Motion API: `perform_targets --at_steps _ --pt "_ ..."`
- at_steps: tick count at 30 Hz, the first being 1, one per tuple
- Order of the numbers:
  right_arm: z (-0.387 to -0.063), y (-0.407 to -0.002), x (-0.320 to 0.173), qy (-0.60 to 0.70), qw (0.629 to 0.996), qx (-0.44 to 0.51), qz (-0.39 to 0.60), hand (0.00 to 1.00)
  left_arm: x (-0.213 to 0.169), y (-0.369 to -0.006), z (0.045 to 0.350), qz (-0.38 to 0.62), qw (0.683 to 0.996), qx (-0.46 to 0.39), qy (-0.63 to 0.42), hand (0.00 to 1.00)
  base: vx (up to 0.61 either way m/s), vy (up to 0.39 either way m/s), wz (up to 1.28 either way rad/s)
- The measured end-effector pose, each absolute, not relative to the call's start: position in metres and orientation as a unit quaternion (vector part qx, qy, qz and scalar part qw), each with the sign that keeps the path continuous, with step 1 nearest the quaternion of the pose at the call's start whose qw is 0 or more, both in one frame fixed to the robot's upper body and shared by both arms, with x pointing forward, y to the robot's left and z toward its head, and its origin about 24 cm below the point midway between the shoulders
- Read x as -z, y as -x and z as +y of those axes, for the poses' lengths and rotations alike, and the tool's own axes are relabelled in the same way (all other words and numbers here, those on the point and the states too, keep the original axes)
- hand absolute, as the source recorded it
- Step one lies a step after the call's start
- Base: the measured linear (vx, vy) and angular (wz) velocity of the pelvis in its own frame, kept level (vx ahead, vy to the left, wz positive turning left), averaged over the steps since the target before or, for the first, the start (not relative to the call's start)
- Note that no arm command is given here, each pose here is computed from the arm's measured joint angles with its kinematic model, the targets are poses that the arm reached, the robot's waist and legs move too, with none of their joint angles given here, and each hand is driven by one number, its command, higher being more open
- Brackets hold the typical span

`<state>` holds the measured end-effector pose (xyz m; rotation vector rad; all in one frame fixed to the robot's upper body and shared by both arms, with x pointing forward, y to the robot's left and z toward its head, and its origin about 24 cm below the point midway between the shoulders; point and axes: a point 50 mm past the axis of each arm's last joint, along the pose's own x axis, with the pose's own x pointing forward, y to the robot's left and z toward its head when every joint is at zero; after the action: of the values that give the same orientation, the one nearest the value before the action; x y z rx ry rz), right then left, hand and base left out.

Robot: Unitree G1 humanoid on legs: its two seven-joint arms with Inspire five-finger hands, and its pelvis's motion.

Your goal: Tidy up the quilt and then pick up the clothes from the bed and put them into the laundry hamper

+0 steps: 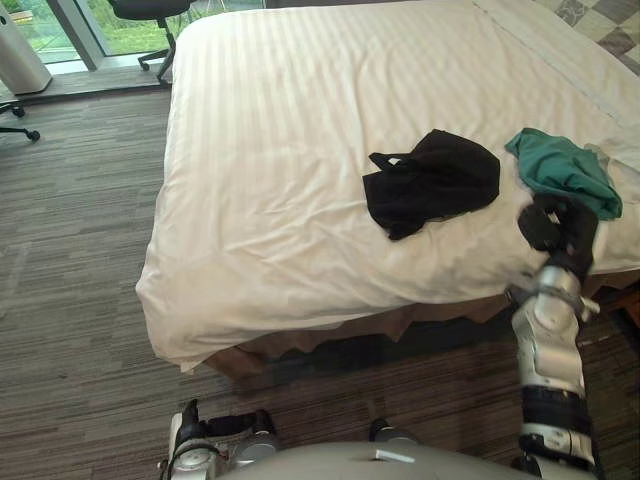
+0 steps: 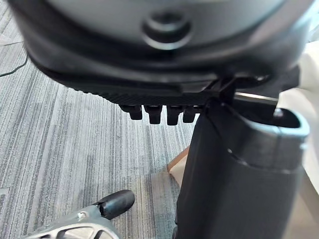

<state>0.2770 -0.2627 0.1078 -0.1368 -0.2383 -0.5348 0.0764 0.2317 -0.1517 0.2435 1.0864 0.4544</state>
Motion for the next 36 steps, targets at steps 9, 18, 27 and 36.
perform_targets --at_steps 9,18,27,36 --pt "-0.099 -0.334 -0.2 0.061 0.955 -0.06 -0.284 0.0 0.148 -0.096 0.23 0.493 0.838 -0.187 -0.141 1.0 -0.07 0.009 0.23" --pt "-0.012 -0.344 -0.217 -0.059 0.949 -0.188 -0.247 0.0 0.139 -0.119 0.24 0.456 0.852 -0.207 -0.153 1.0 -0.07 0.014 0.37" --pt "0.041 -0.334 -0.188 -0.12 0.941 -0.275 -0.158 0.0 0.111 -0.185 0.232 0.356 0.901 -0.196 -0.151 1.0 -0.08 -0.006 0.37" --pt "0.019 -0.346 -0.117 -0.089 0.969 -0.227 -0.048 0.0 0.111 -0.192 0.215 0.349 0.906 -0.208 -0.117 1.0 0.02 -0.001 0.12"
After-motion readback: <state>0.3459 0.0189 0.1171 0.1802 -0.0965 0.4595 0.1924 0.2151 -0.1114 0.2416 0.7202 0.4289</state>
